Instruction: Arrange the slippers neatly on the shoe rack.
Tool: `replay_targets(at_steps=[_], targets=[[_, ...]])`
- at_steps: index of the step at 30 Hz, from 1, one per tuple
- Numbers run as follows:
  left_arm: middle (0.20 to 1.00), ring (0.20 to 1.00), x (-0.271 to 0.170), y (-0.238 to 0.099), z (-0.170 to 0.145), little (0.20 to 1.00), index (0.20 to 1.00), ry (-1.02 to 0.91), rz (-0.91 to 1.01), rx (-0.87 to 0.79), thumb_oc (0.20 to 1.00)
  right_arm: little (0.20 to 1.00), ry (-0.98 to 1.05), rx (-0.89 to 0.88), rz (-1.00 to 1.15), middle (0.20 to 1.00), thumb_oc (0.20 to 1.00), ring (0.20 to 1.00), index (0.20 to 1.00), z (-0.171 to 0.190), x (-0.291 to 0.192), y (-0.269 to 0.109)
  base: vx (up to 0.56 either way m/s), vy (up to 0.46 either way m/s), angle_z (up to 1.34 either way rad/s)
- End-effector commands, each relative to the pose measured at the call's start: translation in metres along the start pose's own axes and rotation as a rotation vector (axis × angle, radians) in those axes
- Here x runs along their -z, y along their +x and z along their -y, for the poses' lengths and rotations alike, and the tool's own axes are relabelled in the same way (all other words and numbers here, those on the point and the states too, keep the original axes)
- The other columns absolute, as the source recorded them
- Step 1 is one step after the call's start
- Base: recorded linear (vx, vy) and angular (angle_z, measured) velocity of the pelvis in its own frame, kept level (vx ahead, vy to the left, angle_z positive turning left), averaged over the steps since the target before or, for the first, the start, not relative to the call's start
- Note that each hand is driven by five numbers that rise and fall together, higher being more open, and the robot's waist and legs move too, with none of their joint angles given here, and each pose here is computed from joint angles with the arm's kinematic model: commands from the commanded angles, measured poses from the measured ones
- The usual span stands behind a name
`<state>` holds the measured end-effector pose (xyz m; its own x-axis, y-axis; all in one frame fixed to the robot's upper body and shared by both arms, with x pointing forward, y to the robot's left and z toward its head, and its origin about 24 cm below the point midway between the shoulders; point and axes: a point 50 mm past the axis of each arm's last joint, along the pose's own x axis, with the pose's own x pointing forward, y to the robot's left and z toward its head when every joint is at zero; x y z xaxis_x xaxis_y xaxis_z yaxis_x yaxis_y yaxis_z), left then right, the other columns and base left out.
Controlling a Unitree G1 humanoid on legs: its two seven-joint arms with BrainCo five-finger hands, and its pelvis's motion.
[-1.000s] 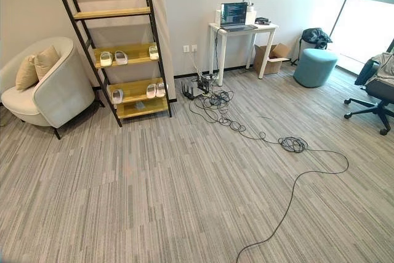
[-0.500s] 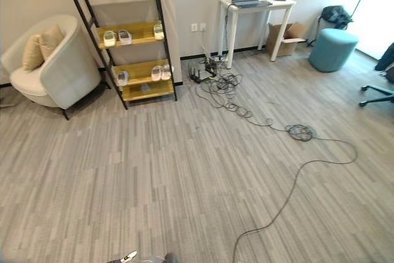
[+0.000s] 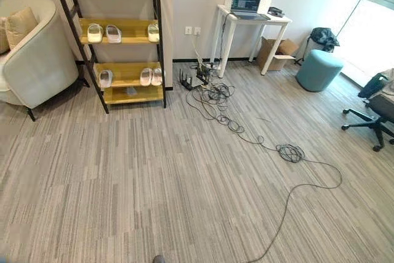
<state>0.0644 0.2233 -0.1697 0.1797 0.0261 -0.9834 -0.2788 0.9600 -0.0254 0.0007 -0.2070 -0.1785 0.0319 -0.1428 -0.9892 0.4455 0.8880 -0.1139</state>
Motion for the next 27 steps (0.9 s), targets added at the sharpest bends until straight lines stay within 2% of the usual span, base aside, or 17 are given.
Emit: replay_targets(at_steps=[1, 7, 12, 14, 19, 22, 27], targets=[[1.000, 1.000, -0.013, 0.005, 0.044, 1.000, 1.000, 0.012, 0.053, 0.089, 1.000, 1.000, 0.040, 0.033, -0.080, 1.000, 1.000, 1.000, 1.000, 0.002, 0.022, -0.002, 0.78, -0.006, 0.41], [1.000, 1.000, -0.011, 0.006, 0.049, 1.000, 1.000, -0.028, 0.045, 0.107, 1.000, 1.000, 0.075, 0.056, -0.170, 1.000, 1.000, 1.000, 1.000, 0.017, 0.047, -0.006, 0.60, -0.136, 0.91], [1.000, 1.000, 0.026, 0.005, 0.035, 1.000, 1.000, -0.150, -0.073, 0.061, 1.000, 1.000, 0.018, 0.064, -0.190, 1.000, 1.000, 1.000, 1.000, 0.022, 0.053, -0.007, 0.56, -0.340, 0.60], [1.000, 1.000, 0.042, 0.003, 0.028, 1.000, 1.000, -0.333, -0.104, 0.023, 1.000, 1.000, -0.048, 0.056, -0.152, 1.000, 1.000, 1.000, 1.000, 0.018, 0.039, -0.004, 0.49, -0.491, 0.37], [1.000, 1.000, 0.031, 0.004, 0.028, 1.000, 1.000, -0.398, -0.065, 0.017, 1.000, 1.000, -0.109, 0.050, -0.037, 1.000, 1.000, 1.000, 1.000, 0.013, -0.005, -0.001, 0.34, -0.345, 0.30], [1.000, 1.000, 0.042, 0.004, 0.029, 1.000, 1.000, -0.453, -0.075, 0.008, 1.000, 1.000, -0.137, 0.044, -0.019, 1.000, 1.000, 1.000, 1.000, 0.009, -0.008, -0.001, 0.46, -0.052, 0.45], [1.000, 1.000, 0.028, 0.004, 0.026, 1.000, 1.000, -0.535, -0.005, -0.005, 1.000, 1.000, -0.263, 0.006, 0.024, 1.000, 1.000, 1.000, 1.000, -0.008, -0.019, 0.000, 0.42, 0.012, 0.18]])
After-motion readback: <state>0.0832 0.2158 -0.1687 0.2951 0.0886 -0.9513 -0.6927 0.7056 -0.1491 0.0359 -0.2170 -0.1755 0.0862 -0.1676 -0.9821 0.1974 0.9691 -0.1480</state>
